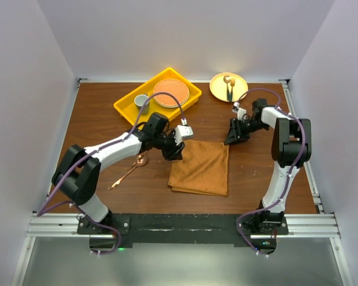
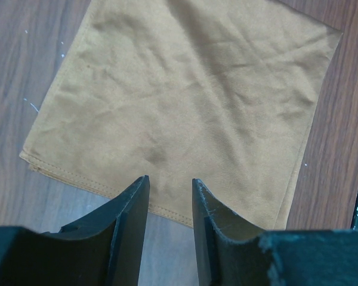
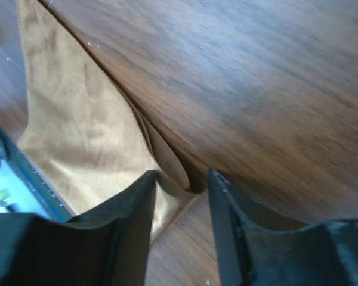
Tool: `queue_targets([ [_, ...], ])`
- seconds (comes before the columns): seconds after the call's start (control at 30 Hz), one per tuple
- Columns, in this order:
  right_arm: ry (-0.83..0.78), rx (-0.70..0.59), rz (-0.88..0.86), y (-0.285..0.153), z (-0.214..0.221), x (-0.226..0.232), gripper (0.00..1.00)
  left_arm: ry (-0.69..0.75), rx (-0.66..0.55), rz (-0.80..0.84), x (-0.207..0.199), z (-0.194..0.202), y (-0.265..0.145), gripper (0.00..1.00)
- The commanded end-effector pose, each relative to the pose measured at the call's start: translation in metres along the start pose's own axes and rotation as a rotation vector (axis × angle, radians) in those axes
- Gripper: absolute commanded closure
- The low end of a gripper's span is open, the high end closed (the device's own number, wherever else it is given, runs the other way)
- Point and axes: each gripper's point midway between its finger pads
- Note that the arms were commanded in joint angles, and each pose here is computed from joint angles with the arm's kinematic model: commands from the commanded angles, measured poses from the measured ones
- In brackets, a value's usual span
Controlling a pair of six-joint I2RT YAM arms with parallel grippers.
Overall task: Fold the napkin into a case and place the utensils inside
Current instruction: Pick up the lower triangle-folded napkin from the center of the board.
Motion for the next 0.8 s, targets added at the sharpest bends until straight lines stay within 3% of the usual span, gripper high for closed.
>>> queue_targets([
  [0.0,0.019,0.021,-0.057,0.001,0.007,0.001,0.60,-0.016,-0.024,-0.017,0.008,-0.009,0.001,0.61],
  [0.23,0.008,0.001,-0.138,-0.003,0.002,0.017,0.79,-0.031,-0.021,-0.046,0.021,-0.012,-0.003,0.61],
  [0.4,-0.029,-0.026,-0.176,-0.012,-0.002,0.029,1.00,-0.064,-0.033,-0.076,0.032,-0.013,-0.011,0.61],
  [0.77,-0.317,-0.031,-0.131,-0.028,-0.004,0.051,1.00,-0.139,-0.068,-0.169,0.054,-0.016,-0.036,0.57],
])
Point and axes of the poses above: each gripper's point midway between its finger pads, its own y axis out along the fingers, its own x axis along the line the jaws close on, z = x × y, and after that the axes turned 13 degrees about -y, right-handed
